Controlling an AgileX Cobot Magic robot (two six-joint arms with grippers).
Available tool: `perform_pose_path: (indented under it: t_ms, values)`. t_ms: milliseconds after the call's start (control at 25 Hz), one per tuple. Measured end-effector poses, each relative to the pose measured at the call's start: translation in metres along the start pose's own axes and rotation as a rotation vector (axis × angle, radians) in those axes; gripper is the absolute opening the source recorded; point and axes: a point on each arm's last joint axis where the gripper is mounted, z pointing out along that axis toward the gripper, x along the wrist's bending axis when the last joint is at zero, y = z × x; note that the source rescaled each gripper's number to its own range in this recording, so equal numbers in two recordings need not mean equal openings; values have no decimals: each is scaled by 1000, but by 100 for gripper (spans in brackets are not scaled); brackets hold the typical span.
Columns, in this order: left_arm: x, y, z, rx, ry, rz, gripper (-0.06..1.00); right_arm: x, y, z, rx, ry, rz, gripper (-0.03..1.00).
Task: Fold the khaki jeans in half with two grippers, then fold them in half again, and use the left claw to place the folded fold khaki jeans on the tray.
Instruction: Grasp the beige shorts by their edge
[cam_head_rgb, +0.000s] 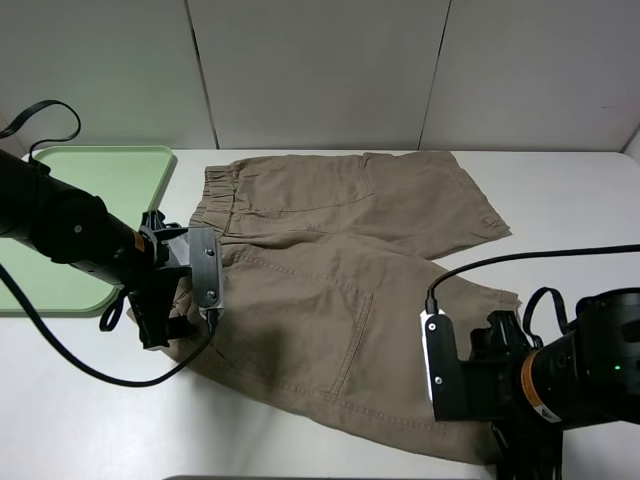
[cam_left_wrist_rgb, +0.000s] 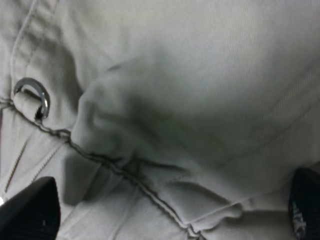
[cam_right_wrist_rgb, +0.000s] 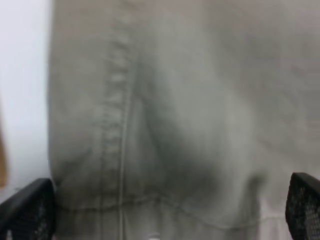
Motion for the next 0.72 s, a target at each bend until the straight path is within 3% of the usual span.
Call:
perform_pose_path:
  t_ms: [520,720]
  values:
    - [-1,0,0,4,-7,-7,90,-3,5,0,-74,-5,85,100]
    - [-4,-3,0,38,-54,-15,90,-3,4,0,-70,-3,90,100]
